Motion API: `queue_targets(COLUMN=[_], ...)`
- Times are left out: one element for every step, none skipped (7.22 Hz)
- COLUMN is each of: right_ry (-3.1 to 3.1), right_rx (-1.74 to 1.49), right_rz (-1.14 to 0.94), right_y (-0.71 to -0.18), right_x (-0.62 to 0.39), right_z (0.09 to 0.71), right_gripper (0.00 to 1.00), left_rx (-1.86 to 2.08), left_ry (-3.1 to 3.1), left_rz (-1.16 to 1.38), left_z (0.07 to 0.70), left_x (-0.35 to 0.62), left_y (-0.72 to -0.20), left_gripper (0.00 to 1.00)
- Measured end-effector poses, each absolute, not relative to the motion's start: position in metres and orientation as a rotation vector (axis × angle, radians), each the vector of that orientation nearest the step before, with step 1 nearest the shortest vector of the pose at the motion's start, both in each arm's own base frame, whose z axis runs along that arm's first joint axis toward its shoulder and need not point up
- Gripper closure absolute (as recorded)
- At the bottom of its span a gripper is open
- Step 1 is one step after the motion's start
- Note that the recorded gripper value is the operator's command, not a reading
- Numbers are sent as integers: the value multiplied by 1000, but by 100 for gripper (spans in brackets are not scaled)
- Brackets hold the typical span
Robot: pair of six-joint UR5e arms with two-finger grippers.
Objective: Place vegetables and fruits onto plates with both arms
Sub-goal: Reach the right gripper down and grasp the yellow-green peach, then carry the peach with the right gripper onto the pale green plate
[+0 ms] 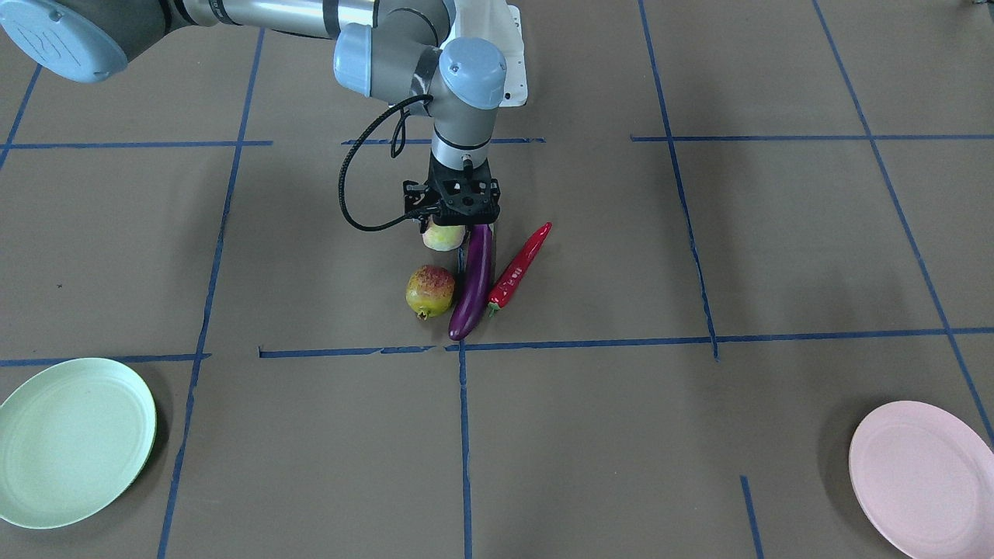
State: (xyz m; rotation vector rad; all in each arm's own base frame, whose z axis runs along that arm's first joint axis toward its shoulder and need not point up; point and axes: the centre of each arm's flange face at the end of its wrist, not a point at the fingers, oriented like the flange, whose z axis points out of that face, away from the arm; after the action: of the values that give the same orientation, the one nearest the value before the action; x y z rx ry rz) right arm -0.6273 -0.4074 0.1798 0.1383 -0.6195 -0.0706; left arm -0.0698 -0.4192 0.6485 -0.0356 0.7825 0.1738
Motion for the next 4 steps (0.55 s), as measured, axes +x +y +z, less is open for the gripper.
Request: queue_targets(right_ry=[-636, -648, -646, -638], right_rx=[147, 151, 149, 145], right_rz=[-64, -64, -81, -115], right_y=[-419, -435, -457, -486], right_x=[-611, -584, -546, -504], right_z=[172, 161, 151, 152], right_gripper=[99, 99, 99, 99], left_rx=[-35, -36, -37, -38], left_ry=[782, 783, 783, 783], left_rz=[174, 174, 173, 173], left_z=[648, 648, 649, 649], left_x=[-70, -70, -70, -70], left_y=[-419, -419, -419, -419], left_gripper=[0, 0, 0, 0])
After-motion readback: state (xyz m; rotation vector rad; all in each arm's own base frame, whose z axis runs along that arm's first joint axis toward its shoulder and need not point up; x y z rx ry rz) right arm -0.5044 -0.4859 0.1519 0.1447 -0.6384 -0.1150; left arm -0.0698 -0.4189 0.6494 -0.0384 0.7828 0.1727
